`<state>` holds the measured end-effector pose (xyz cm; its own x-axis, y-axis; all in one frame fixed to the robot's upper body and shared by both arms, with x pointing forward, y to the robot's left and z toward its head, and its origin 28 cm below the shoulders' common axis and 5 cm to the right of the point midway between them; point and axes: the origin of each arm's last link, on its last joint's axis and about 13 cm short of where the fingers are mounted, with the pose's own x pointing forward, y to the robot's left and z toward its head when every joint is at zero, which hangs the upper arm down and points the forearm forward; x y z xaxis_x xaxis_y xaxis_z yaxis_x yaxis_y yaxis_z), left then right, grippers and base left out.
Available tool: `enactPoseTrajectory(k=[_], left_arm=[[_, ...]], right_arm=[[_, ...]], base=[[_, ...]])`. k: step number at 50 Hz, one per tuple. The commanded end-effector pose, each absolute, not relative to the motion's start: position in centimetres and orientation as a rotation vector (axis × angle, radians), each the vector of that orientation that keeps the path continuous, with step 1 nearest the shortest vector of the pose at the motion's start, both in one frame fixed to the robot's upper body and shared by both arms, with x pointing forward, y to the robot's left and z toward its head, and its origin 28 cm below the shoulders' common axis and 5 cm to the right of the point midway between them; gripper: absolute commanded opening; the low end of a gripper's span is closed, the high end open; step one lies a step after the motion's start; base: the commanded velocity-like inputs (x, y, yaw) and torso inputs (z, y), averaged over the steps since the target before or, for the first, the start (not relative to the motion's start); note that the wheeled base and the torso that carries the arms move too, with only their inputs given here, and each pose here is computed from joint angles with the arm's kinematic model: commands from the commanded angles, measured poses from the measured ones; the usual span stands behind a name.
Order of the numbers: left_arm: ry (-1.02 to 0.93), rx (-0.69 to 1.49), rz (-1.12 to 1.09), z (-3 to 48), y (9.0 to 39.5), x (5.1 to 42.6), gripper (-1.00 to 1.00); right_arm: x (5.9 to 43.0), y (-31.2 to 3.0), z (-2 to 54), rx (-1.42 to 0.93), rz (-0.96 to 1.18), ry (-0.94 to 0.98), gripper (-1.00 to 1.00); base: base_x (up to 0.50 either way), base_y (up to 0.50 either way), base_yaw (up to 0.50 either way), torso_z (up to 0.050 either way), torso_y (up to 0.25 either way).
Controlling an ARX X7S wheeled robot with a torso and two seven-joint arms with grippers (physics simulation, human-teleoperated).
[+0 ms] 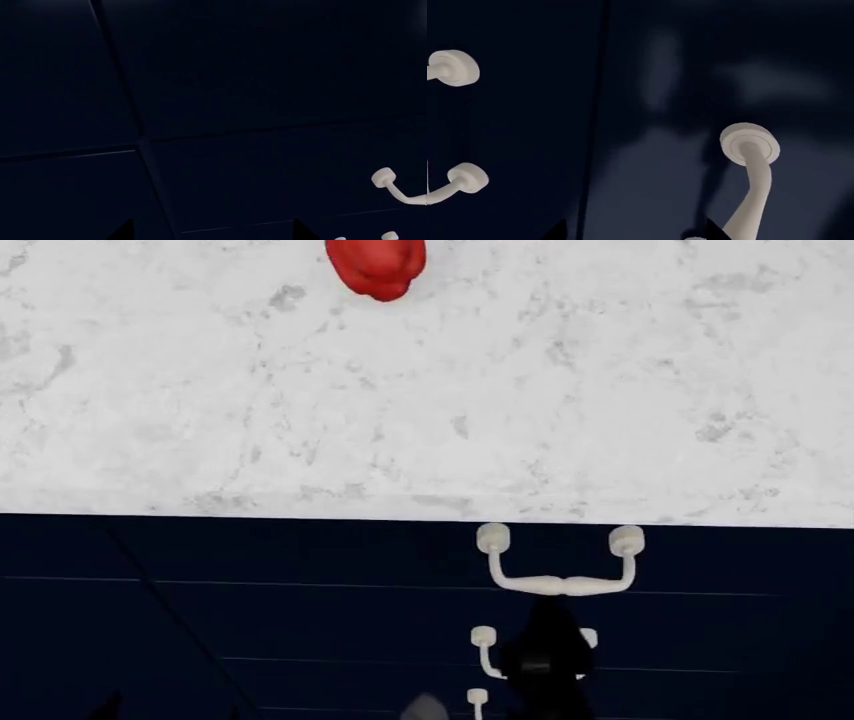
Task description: Open the right drawer.
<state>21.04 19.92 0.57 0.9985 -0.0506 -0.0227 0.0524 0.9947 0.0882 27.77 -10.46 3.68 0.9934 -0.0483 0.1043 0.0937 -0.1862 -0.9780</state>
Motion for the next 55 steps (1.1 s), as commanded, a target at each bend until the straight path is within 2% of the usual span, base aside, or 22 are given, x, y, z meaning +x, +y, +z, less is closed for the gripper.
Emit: enactPoseTrajectory(k=[1,14,29,42,55], left_arm=[[0.022,0.091,-0.054,0.6,19.9,21.0,1.0],[0.026,0.096,-0.056,0.4,19.9,21.1,1.0],[0.034,0.1,-0.058,0.5,19.8,21.1,1.0],[0.034,0.102,-0.059,0.4,19.9,21.1,1.0],[0.034,0.104,-0.064,0.4,19.8,21.1,1.0]], right_arm=[[26.7,-10.3,3.6,-1.769,-0.14,-0.066,1.0],[25.2,-10.3,5.5,-1.767,-0.166,-0.097,1.0],[25.4,-10.2,7.7,-1.767,-0.217,-0.146,1.0],[26.3,-10.3,7.0,-1.766,-0.213,-0.127,1.0],[28.6,-10.1,6.9,-1.752,-0.21,-0.133,1.0]], base=[[0.0,0.0,0.0,0.0,0.0],[0.0,0.0,0.0,0.0,0.0],[0.0,0.0,0.0,0.0,0.0],[0.0,0.0,0.0,0.0,0.0],[0.0,0.0,0.0,0.0,0.0]])
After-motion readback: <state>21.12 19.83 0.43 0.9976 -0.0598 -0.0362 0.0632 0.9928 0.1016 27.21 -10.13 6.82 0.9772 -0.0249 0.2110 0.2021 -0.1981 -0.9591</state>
